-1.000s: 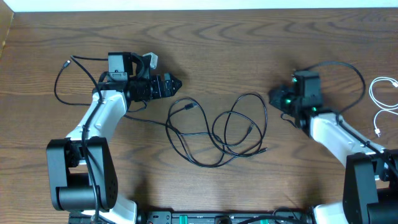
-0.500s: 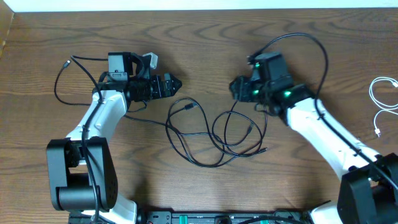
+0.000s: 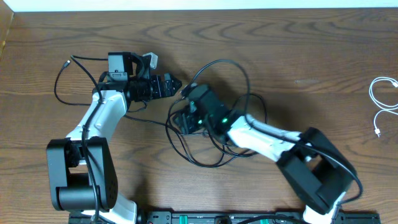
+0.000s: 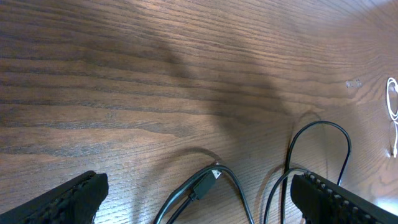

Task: Untangle cables

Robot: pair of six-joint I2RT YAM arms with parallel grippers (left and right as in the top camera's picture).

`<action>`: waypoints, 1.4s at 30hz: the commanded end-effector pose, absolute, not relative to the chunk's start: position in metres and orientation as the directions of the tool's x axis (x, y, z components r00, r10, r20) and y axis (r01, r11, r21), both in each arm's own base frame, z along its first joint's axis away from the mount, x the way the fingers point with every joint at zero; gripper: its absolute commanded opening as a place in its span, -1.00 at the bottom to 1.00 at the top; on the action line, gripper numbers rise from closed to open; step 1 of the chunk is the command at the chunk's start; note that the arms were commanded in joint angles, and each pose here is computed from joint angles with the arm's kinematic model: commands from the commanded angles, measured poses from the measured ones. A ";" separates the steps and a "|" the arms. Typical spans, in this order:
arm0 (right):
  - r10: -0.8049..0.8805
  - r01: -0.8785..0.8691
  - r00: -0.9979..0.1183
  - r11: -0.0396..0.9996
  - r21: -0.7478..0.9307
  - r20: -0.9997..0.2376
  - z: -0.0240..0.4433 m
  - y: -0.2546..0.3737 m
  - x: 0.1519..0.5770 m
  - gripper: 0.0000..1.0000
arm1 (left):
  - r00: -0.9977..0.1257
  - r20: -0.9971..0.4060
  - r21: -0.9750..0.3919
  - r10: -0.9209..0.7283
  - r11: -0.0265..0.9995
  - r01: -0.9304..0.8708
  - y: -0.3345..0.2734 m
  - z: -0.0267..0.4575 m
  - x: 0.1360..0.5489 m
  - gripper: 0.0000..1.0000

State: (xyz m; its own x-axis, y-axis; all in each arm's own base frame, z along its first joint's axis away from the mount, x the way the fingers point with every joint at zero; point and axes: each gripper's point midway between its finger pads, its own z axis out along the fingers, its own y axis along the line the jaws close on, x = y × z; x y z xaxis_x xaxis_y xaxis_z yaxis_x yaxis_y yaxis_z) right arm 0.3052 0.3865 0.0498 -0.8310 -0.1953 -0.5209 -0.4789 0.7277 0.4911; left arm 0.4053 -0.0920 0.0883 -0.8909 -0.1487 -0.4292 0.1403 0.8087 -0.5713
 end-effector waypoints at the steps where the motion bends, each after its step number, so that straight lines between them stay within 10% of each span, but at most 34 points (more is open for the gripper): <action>1: -0.241 -0.509 -0.823 0.716 0.478 -0.515 0.032 0.402 0.289 -0.08 | -0.881 -0.451 -0.558 -0.142 0.815 0.154 -0.090 0.093 0.412 1.00; 10: -0.258 -0.496 -0.829 0.750 0.438 -0.496 0.021 0.396 0.284 -0.49 | -0.878 -0.455 -0.534 -0.151 0.835 0.133 -0.085 0.090 0.415 1.00; 17: -0.270 -0.493 -0.837 0.750 0.442 -0.476 0.019 0.395 0.279 -0.38 | -0.863 -0.366 -0.429 -0.348 0.886 -0.175 -0.046 0.069 0.414 0.95; 21: -0.274 -0.475 -0.844 0.781 0.405 -0.460 0.012 0.386 0.279 -0.98 | -0.839 -0.337 -0.396 -0.427 0.873 -0.286 -0.027 0.063 0.410 0.96; 42: -0.132 -0.642 -0.657 0.613 0.460 -0.742 0.150 0.405 0.398 -0.98 | -0.831 -0.333 -0.398 -0.446 0.865 -0.305 -0.021 0.063 0.410 0.96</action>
